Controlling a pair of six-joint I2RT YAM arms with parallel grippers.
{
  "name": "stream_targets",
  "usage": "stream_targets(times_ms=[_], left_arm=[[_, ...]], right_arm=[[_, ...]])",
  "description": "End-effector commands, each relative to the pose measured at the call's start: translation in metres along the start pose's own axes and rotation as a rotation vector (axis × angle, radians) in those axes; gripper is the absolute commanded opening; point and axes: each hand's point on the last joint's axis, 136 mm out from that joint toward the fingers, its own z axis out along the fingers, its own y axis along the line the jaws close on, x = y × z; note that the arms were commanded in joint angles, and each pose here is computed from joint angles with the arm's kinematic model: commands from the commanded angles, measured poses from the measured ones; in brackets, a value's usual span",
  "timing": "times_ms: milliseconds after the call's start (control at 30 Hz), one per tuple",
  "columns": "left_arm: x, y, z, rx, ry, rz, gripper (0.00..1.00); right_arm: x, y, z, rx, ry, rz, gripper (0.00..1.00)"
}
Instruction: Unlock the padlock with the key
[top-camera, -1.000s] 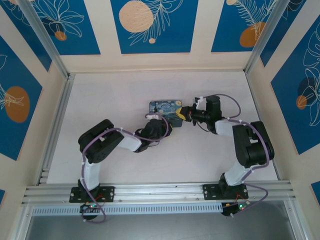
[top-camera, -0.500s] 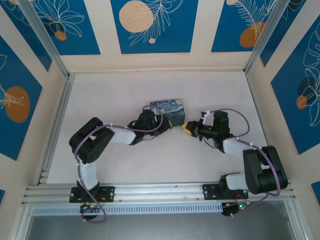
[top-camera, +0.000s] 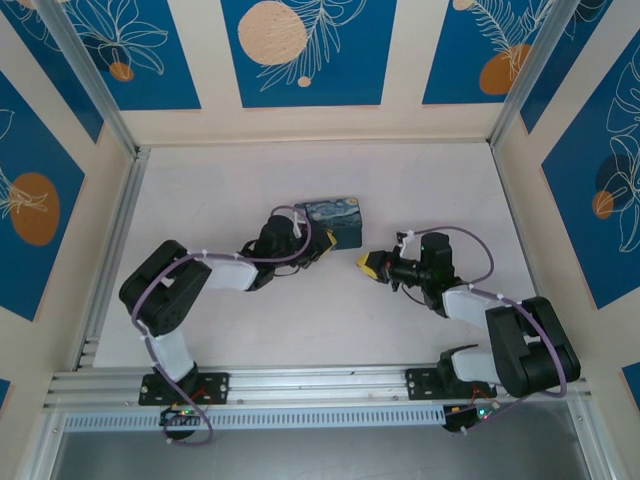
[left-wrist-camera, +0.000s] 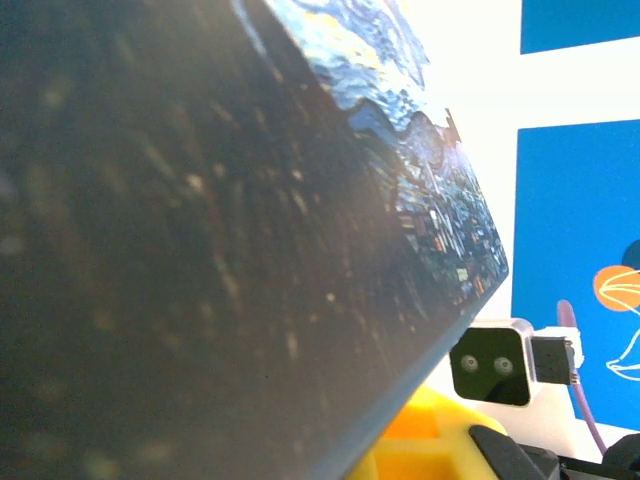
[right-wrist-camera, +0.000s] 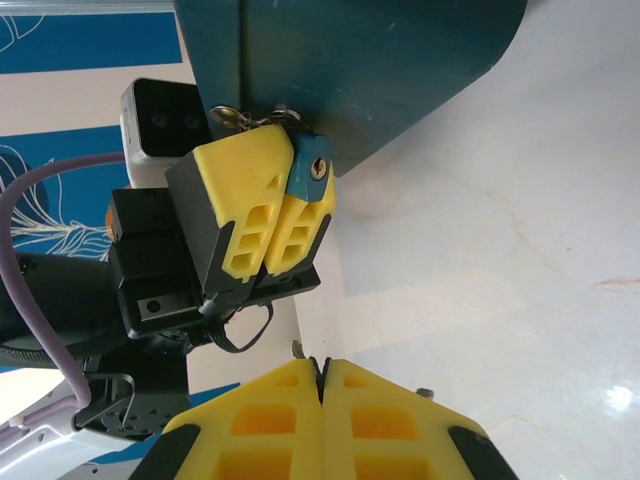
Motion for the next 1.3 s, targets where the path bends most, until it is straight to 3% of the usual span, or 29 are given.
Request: stream_targets(times_ms=[0, 467, 1267], left_arm=[[-0.018, -0.043, -0.016, 0.143, -0.079, 0.014, 0.00], [-0.019, -0.066, -0.029, 0.211, -0.084, -0.036, 0.00], [-0.019, -0.066, -0.029, 0.210, -0.084, -0.045, 0.00]], right_arm=[[-0.001, 0.015, 0.006, -0.035, -0.019, 0.008, 0.00], [-0.016, 0.029, 0.028, -0.089, -0.052, 0.069, 0.00], [-0.035, 0.037, 0.039, -0.092, -0.080, 0.079, 0.00]])
